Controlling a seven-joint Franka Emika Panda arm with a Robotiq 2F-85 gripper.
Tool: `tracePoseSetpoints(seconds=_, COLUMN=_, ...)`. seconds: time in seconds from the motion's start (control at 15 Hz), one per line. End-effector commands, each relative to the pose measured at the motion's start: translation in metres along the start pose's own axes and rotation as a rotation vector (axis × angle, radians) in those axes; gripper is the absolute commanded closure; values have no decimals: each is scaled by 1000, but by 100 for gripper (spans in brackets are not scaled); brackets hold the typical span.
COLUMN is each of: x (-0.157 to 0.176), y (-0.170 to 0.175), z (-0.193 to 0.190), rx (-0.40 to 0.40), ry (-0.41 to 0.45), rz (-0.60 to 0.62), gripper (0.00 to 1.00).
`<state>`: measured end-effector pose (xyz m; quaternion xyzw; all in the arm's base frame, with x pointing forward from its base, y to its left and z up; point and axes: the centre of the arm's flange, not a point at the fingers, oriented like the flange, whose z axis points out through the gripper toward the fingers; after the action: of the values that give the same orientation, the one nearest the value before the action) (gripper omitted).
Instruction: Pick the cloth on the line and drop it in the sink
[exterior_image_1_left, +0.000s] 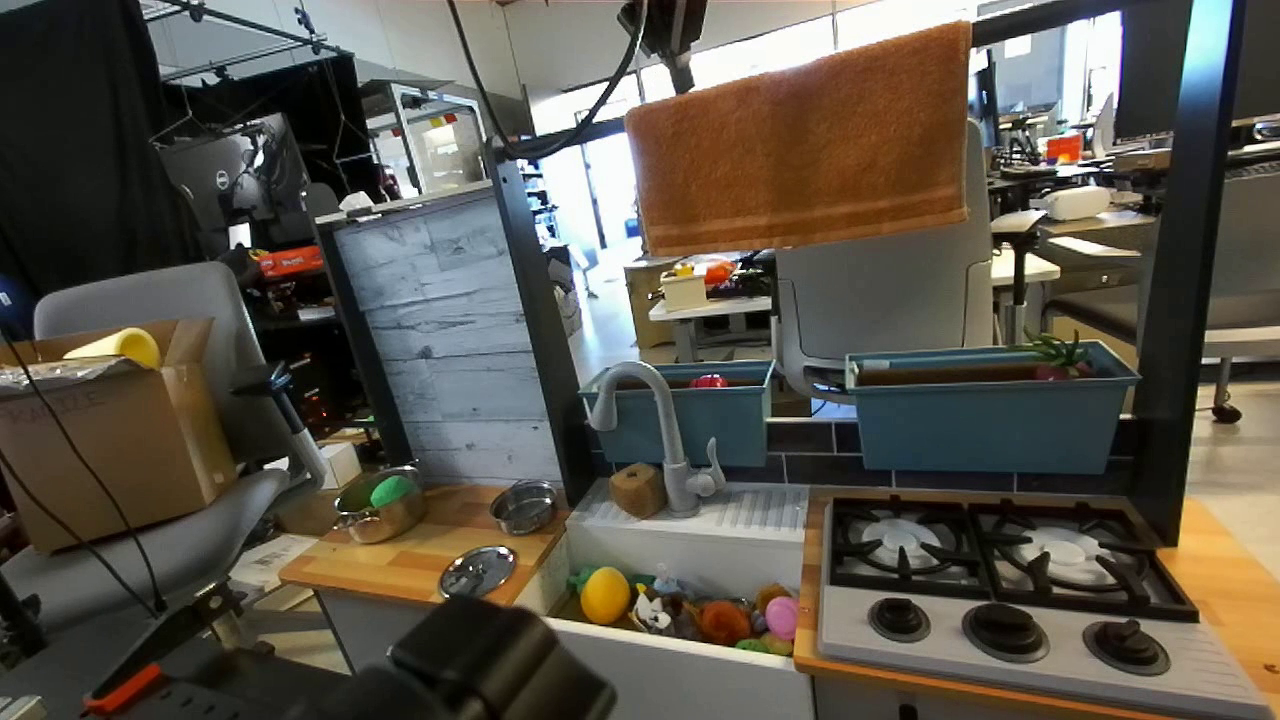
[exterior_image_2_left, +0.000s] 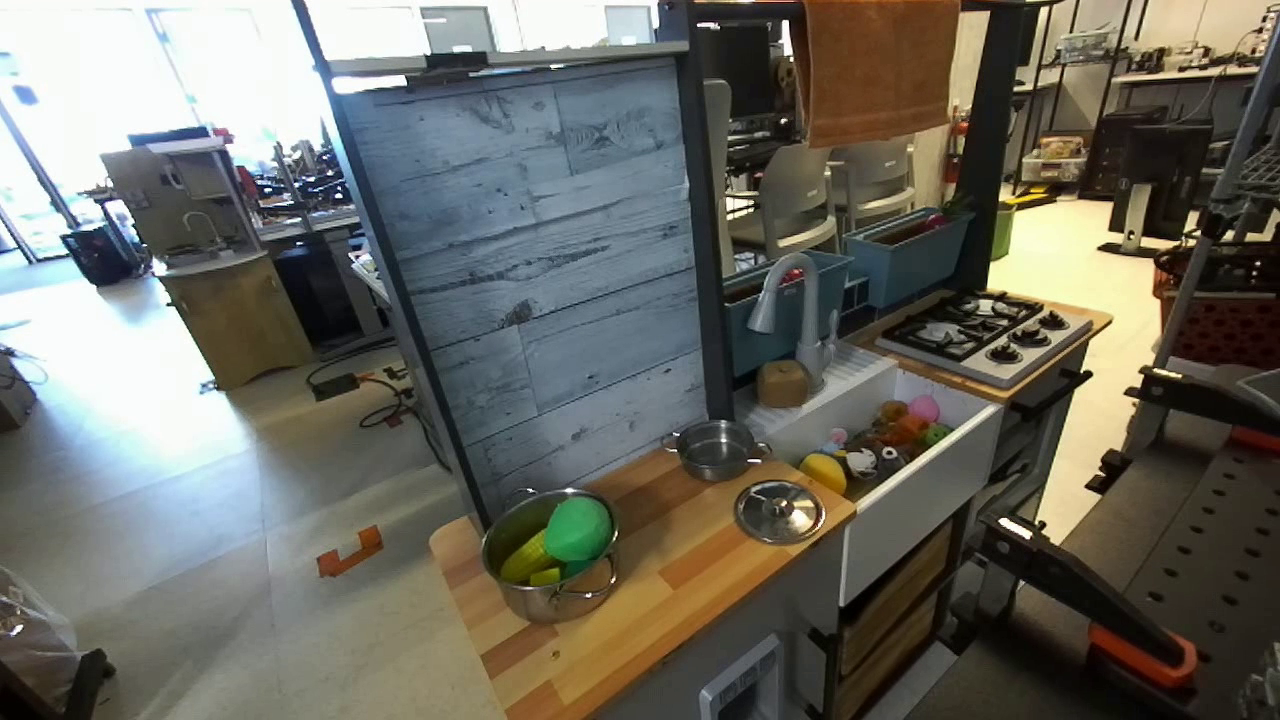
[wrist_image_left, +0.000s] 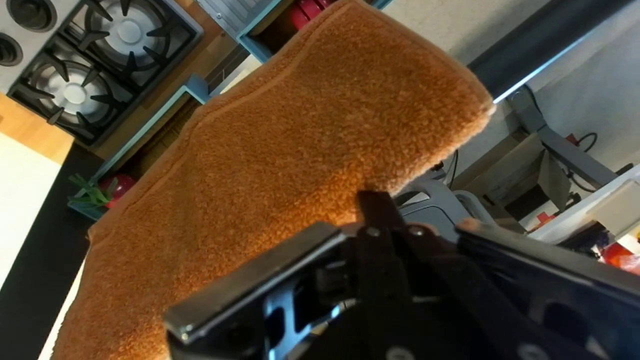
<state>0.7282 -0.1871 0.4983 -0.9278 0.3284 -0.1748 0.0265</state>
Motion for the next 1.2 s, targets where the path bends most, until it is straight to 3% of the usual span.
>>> tracePoseSetpoints(seconds=0.0, x=-6, y=4, z=-18, rx=9, ry=-12, rz=-25, gripper=100)
tracePoseSetpoints(seconds=0.33, x=-23, y=16, z=-41, rx=28, ry=-11, rz=-82, gripper=100)
tracePoseSetpoints(seconds=0.4, x=-23, y=16, z=-45, rx=25, ry=-40, rz=-92, gripper=79)
tracePoseSetpoints(seconds=0.73, x=-22, y=11, z=-40, rx=-34, ry=-117, rz=-57, gripper=45)
tracePoseSetpoints(seconds=1.13, x=-14, y=4, z=-16, rx=-56, ry=-118, rz=-18, gripper=2)
